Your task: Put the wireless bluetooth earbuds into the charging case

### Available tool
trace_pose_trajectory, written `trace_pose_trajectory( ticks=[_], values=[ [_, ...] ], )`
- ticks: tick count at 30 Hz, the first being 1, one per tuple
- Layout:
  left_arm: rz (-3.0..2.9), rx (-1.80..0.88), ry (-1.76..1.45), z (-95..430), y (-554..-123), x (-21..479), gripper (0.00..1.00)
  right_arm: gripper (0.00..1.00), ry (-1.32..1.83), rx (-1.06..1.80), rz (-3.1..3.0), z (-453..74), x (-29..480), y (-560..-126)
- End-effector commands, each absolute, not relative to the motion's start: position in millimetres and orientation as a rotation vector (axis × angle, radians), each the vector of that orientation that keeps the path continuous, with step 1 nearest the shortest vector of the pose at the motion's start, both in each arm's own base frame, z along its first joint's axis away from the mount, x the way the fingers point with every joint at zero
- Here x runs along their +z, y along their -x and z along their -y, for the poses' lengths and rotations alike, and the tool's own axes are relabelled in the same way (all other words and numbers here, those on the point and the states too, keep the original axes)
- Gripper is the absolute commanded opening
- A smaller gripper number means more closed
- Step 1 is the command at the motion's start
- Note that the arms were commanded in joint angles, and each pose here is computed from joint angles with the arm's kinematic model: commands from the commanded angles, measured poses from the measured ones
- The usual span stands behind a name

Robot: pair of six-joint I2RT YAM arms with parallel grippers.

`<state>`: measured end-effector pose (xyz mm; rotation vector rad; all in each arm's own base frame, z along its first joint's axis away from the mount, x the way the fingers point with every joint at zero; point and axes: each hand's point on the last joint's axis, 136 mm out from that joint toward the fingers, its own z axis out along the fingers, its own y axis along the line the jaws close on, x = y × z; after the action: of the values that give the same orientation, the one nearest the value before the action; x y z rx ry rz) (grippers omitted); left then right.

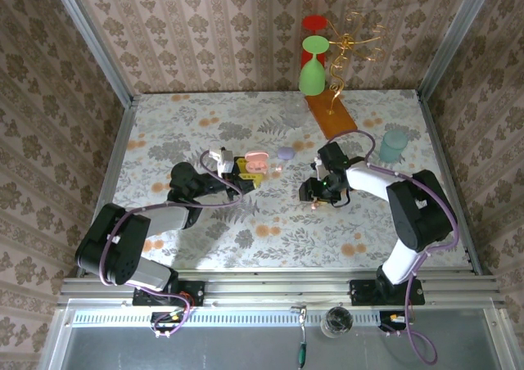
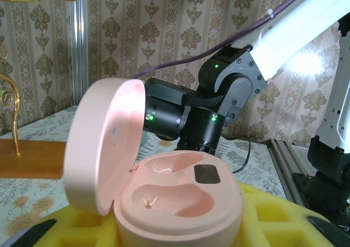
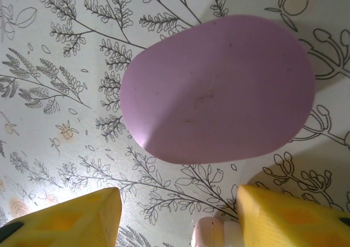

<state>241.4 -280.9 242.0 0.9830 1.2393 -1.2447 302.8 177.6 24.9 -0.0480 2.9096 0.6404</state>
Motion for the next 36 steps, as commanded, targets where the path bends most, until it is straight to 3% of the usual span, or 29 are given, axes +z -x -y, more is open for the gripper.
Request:
trace_pose_trajectory(
  ticks=[1,17,21,29,36],
  values=[
    [-1.177,-1.22,-1.008,277,-236,252,0.35,0.59,0.046,0.724,-2.974,-181,23,-276],
    [-1.19,-1.201,-0.985,271,-246,253,0.35,0.57,0.093,0.929,-2.944,-201,38,-247],
    [-1.192,-1.206,-0.986,271,-245,253,0.35,0.58,0.109,0.852,-2.902,-190,48,-250],
    [-1.183,-1.202,-0.991,270,-244,254,0.35,0.52,0.053,0.81,-2.898,-175,41,-271],
    [-1.189,-1.199,-0.985,269,-243,252,0.35,0.4,-0.022,0.889,-2.926,-184,31,-275]
  ],
)
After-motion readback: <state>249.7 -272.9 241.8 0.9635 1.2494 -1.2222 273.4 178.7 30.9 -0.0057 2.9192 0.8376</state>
